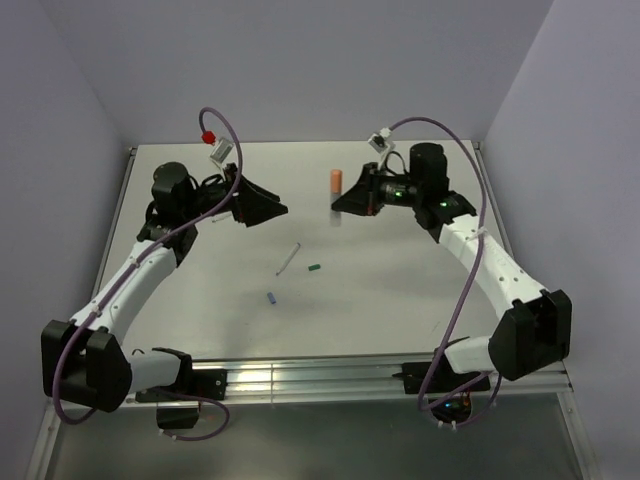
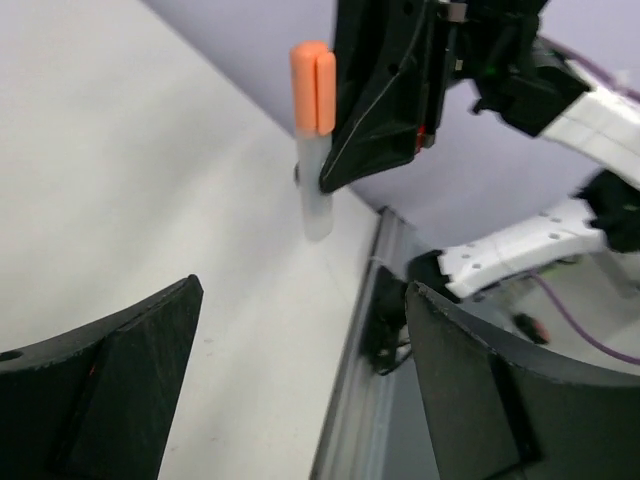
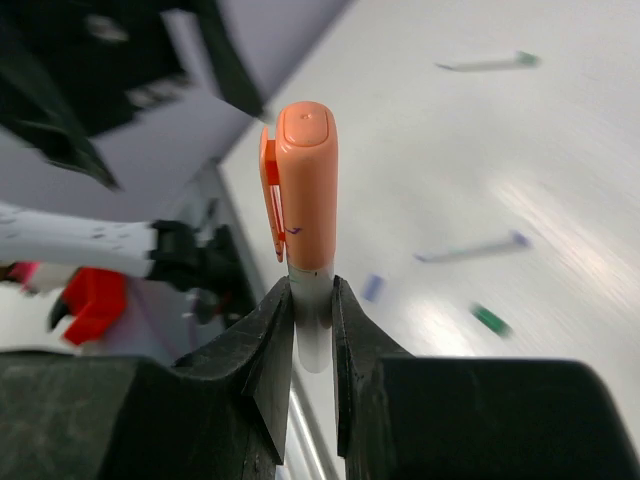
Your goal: Insert the pens into the pen caps
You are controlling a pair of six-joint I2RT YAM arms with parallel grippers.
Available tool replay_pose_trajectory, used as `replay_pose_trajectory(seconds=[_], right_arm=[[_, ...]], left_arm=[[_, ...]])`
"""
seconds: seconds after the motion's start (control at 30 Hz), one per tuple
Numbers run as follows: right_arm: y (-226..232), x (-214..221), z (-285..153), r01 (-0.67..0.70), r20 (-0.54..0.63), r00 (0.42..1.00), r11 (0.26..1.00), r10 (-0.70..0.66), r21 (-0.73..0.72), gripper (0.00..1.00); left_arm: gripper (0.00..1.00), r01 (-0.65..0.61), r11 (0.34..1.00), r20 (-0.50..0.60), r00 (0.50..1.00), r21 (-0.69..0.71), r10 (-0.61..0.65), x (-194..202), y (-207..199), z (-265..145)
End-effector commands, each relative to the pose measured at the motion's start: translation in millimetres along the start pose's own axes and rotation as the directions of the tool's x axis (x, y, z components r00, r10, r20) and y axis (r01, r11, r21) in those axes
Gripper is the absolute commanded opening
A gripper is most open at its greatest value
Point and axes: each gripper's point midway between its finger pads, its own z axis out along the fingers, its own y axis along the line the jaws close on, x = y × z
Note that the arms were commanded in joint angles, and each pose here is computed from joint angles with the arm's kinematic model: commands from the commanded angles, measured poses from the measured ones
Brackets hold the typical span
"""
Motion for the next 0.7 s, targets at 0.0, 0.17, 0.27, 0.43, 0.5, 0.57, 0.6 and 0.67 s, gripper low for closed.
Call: replay_pose_trajectory(seconds=[0.0,0.17,0.27,0.43,0.5,0.57,0.6,0.67], right_arm=[[-46.2,28.0,-51.2,0.145,-0.082,0.988,0.968,-0.130,0.203,0.00],[-127.1,79.1,-141.5,0.120,-0.262,0.965,0.859,0.016,0.497,0.00],[-163.2,113.4,-191.2,0.125,-0.354,0.926,0.783,0.128,0.609,0.00],[-208.8,174.9,-247.3,0.074,-0.418,0.838,0.685,0.351,0.725,0.00],[-225.5,198.1,-265.8,-0.003,-0.380,0.812,0.654,0.444,0.757,0.00],[-236.9,206.2,-279.6,-0.032,-0.353,0.805,0.629,0.477,0.777,0.00],[-243.6,212.8,-289.1,-0.067,-0.321,0.799,0.605,0.509,0.793,0.00],[-252.4,215.1,-297.2,-0.078,-0.302,0.799,0.588,0.521,0.805,0.00]], left_arm=[[0.89,-0.139,0.963,-0.099,0.988,-0.232,0.119,7.4,33.8,-17.1],[0.99,-0.170,0.890,-0.121,0.984,-0.424,0.130,-6.6,64.1,-29.2],[0.99,-0.192,0.859,-0.152,0.979,-0.475,0.135,-9.5,75.7,-34.0],[1.00,-0.204,0.835,-0.149,0.978,-0.510,0.148,-17.7,83.1,-35.6],[1.00,-0.206,0.840,-0.161,0.976,-0.503,0.143,-15.1,84.2,-35.2],[1.00,-0.204,0.846,-0.167,0.976,-0.493,0.138,-10.9,84.6,-34.8],[0.99,-0.206,0.844,-0.172,0.975,-0.495,0.137,-8.0,86.2,-36.1],[0.99,-0.210,0.836,-0.172,0.975,-0.507,0.141,-6.7,89.3,-37.9]])
